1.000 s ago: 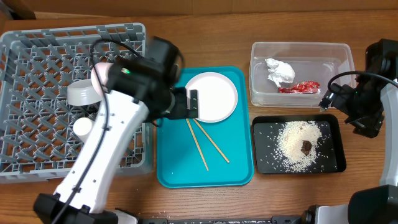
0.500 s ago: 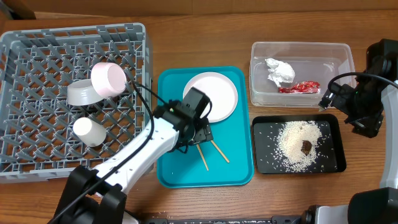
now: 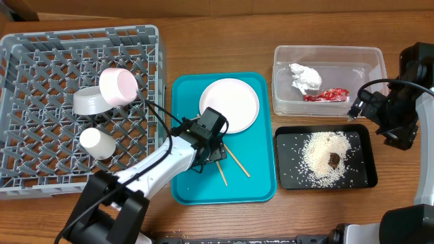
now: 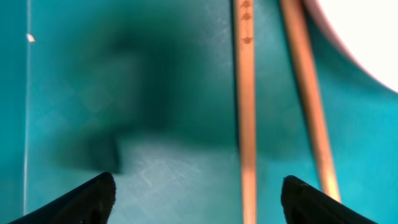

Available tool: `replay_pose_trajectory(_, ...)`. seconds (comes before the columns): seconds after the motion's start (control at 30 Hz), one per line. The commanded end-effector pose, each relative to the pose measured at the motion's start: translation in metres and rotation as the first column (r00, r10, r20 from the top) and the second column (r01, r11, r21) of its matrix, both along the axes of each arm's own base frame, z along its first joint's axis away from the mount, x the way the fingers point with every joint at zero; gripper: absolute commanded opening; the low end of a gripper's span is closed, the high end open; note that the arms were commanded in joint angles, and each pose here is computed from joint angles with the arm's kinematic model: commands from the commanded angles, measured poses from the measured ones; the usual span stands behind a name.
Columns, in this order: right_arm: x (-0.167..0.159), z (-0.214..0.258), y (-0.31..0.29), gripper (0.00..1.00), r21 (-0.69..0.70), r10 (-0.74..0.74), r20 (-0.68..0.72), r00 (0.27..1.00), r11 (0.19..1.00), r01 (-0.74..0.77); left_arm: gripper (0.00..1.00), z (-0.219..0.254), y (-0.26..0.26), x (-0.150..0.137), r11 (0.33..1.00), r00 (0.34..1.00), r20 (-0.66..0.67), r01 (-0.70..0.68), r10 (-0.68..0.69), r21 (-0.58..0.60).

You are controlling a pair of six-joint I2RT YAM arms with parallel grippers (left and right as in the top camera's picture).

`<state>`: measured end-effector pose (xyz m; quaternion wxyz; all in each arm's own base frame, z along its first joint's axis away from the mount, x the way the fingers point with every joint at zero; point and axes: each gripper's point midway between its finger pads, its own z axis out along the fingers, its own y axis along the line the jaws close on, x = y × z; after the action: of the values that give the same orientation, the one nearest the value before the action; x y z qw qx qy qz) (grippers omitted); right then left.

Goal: Sort waste into correct bins and load items into the dishwasher
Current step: 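Reach the left gripper to the wooden chopsticks on the teal tray and grasp one, then place the chopstick into the dish rack with the left gripper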

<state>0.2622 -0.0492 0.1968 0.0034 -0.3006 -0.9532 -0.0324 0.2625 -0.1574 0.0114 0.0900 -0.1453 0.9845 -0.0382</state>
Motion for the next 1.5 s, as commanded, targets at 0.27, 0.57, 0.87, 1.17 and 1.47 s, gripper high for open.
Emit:
replay_pose_trajectory(0.27,0.0,0.011,0.0,1.0,-0.007,0.005,0.043,0.999,1.0,-0.004,0.82,-0.005,0.025,0.0,0.99,1.0,0.015,-0.009,0.007,0.144)
replay_pose_trajectory(0.57,0.0,0.011,0.001,1.0,-0.001,0.005,0.045,0.999,1.0,-0.005,0.54,-0.005,0.024,-0.001,0.989,1.0,0.012,0.014,-0.016,0.149)
replay_pose_trajectory(0.87,0.0,0.011,0.001,1.0,0.0,0.005,0.045,0.999,1.0,-0.005,0.29,-0.023,0.023,-0.01,0.982,0.998,-0.043,0.043,-0.036,0.184)
replay_pose_trajectory(1.17,0.0,0.011,0.001,1.0,0.0,0.005,0.044,0.999,1.0,-0.005,0.04,0.028,0.043,0.017,0.972,0.999,-0.041,0.018,-0.009,0.236)
replay_pose_trajectory(1.47,-0.001,0.011,0.001,1.0,0.0,0.005,0.042,0.999,1.0,-0.005,0.04,0.157,0.106,0.054,0.969,0.987,0.126,0.066,-0.098,0.236)
